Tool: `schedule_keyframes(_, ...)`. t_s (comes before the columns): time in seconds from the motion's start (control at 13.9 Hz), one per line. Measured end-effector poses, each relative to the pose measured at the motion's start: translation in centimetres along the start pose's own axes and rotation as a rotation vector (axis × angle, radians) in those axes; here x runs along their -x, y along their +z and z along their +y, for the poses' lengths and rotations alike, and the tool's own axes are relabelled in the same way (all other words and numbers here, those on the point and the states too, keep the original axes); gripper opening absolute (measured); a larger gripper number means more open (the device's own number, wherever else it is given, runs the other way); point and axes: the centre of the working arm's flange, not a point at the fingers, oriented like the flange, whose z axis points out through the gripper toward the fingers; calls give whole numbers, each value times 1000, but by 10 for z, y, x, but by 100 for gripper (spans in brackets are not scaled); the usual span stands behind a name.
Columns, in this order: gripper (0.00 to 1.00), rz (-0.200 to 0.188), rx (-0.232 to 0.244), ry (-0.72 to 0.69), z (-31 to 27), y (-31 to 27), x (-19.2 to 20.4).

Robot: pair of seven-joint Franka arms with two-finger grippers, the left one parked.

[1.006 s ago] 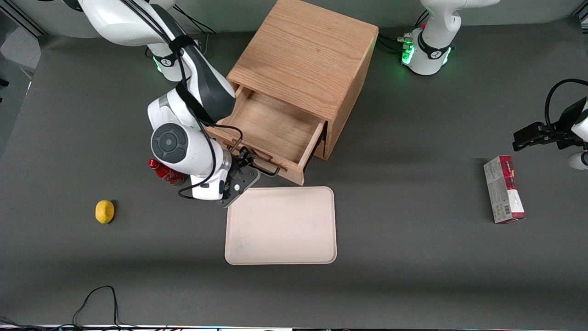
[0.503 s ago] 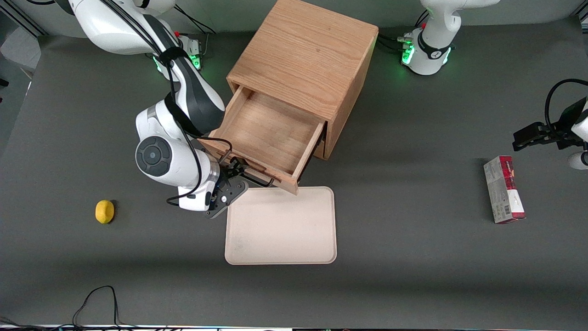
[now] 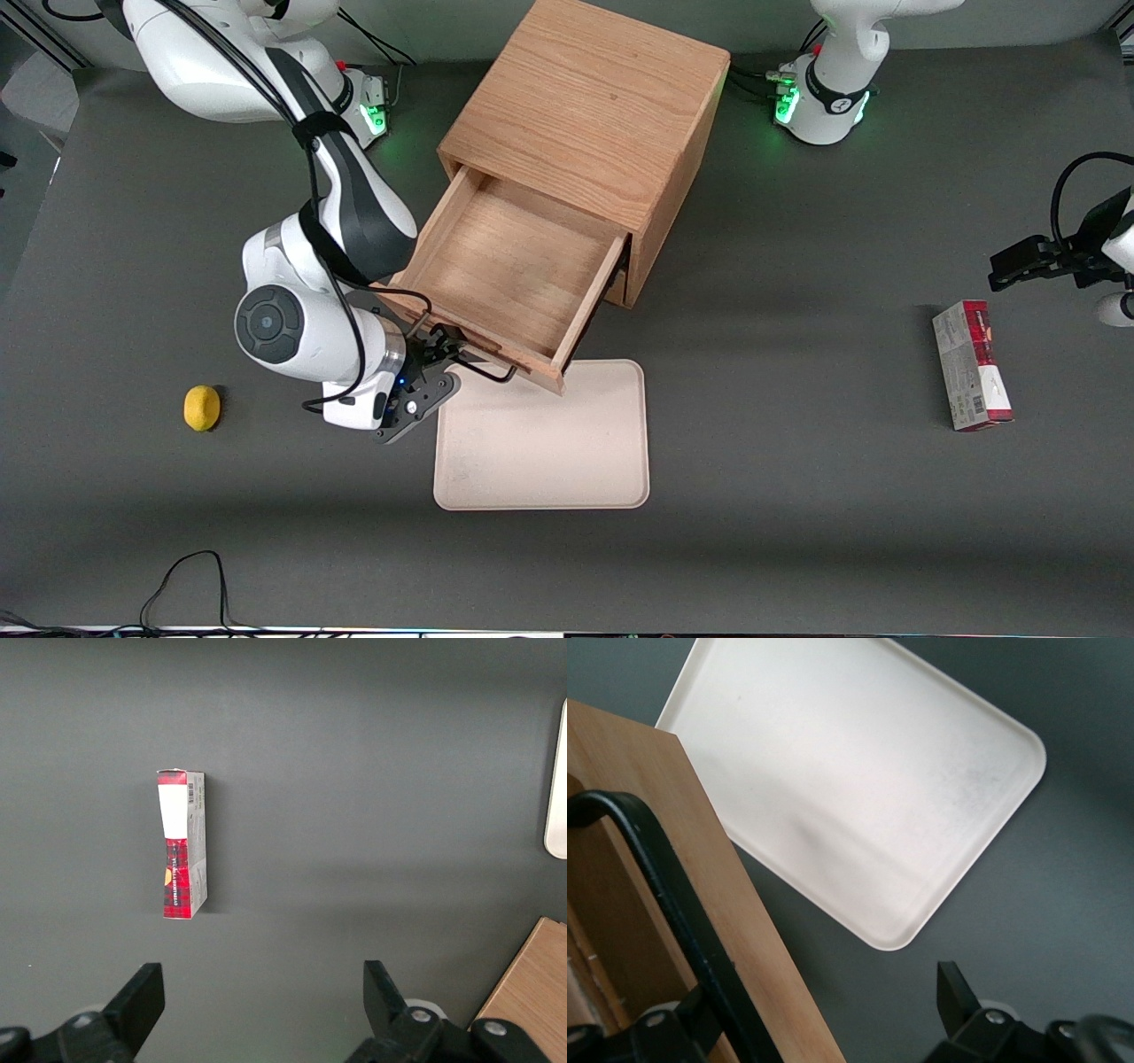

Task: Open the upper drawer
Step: 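Pull the upper drawer outward from the cabinet with the right gripper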

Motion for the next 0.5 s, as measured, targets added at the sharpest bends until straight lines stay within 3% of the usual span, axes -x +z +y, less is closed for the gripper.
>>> schedule_keyframes(0.5, 100, 28, 3, 0, 13, -3, -12)
